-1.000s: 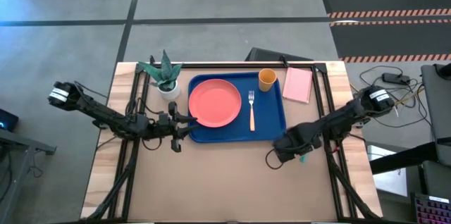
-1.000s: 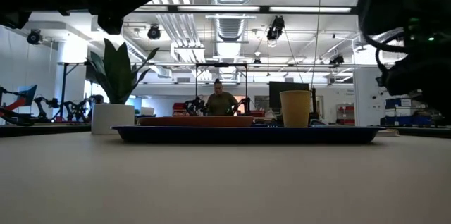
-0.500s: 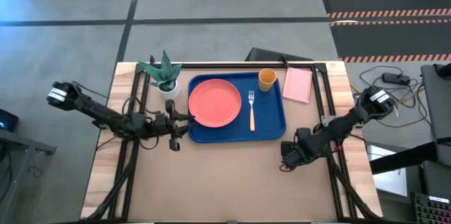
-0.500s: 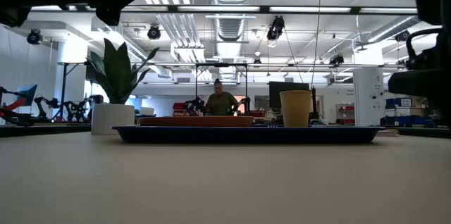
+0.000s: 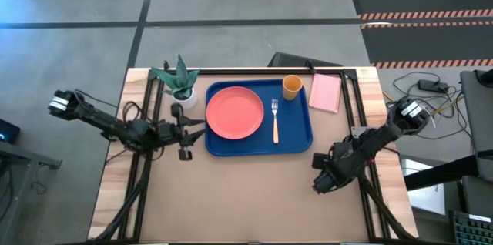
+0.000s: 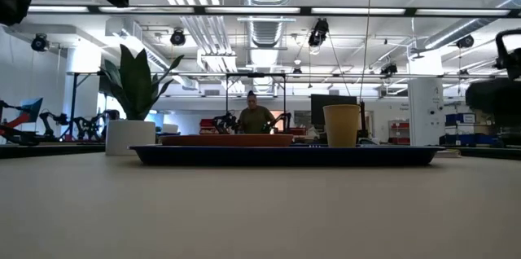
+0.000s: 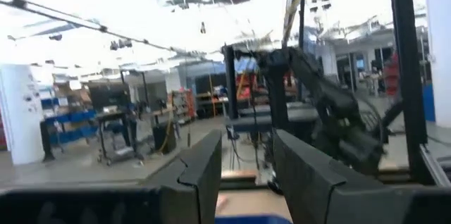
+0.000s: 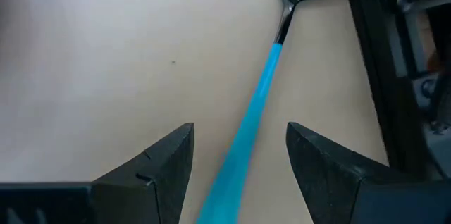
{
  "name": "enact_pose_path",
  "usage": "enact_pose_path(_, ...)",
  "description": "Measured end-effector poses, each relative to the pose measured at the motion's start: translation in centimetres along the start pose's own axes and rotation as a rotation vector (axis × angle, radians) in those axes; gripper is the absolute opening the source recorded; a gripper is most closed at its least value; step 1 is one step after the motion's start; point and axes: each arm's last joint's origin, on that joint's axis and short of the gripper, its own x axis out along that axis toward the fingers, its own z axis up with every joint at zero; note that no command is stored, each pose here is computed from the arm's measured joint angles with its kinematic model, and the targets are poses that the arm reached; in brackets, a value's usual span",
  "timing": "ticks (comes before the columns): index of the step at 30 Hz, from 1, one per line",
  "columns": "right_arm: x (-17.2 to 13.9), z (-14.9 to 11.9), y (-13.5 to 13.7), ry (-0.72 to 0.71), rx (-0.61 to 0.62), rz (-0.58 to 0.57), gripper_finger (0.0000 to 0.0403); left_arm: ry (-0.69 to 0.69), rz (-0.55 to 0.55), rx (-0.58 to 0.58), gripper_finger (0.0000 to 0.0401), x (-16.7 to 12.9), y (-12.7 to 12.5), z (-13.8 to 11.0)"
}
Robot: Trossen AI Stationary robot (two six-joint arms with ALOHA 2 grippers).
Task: Pick and place plate/cup/fork/spoon on tray
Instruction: Put the blue spoon on the blue tray on the right of the yellow fork
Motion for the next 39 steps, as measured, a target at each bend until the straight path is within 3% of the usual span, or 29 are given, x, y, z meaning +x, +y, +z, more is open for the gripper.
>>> enact_pose_path(4,1.2,-0.7,0.4,-0.036,-0.009,-0.049,0.0208,-0.038,0.012,0.007,0.0114,-0.3,0.4,0.7)
enact_pose_path(10,1.9,-1.2,0.9,-0.062,-0.022,-0.032,0.0181,-0.049,0.017,0.020,0.0114,-0.8,0.7,0.8)
enact_pose_path(20,1.4,-1.4,1.1,-0.055,-0.046,0.047,0.0056,-0.032,0.011,0.029,0.0114,-0.7,0.5,0.4)
enact_pose_path(24,1.1,-1.6,1.2,-0.047,-0.079,0.059,0.0024,-0.035,0.012,0.027,0.0114,-0.7,0.5,0.5)
enact_pose_path(33,-0.1,-2.2,1.7,-0.002,-0.156,0.097,0.0014,-0.034,0.012,0.027,0.0114,-0.7,0.5,0.4)
enact_pose_path(39,-1.7,-1.8,1.5,-0.037,-0.176,0.060,0.0006,-0.034,0.012,0.026,0.0114,-0.7,0.5,0.4)
